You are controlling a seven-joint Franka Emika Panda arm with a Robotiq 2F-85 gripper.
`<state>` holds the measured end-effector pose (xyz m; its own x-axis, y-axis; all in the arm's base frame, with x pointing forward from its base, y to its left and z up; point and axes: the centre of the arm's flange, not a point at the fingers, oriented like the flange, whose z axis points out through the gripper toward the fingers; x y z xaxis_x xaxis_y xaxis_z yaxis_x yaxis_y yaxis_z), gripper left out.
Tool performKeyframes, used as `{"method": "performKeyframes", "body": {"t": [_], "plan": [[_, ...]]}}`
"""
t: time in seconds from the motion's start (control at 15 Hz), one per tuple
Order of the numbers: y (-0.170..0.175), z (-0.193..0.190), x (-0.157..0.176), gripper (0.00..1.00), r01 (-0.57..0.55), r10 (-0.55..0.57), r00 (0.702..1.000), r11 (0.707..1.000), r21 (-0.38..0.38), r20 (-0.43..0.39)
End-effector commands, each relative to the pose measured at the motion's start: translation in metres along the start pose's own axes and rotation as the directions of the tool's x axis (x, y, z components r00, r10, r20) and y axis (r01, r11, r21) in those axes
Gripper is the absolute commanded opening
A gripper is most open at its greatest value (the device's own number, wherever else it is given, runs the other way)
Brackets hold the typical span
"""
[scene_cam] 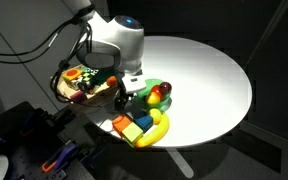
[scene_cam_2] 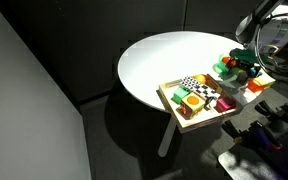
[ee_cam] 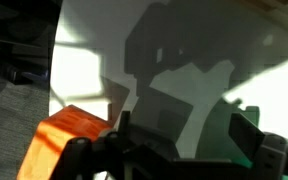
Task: Slide the orange block a little to the right, slide the gray block a little to the right, slide the lime green block a little forward, flip the orange block to the left on the table, pick up the orange block and put it in the tray
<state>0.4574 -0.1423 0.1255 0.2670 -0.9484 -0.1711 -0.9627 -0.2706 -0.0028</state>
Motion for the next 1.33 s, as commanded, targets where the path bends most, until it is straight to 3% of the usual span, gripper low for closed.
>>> {"method": "performKeyframes", "body": {"t": [0.0,0.8,1.27], "plan": [[-0.002,-0.007,0.011,1.0,-0.057,0.057,0.998,0.998,0.032,-0.001],[0.001,-0.014,0.028,1.0,-0.157,0.157,0.988,0.986,0.063,0.006],[0.005,-0.017,0.031,1.0,-0.15,0.149,0.989,0.986,0.065,0.02]]}}
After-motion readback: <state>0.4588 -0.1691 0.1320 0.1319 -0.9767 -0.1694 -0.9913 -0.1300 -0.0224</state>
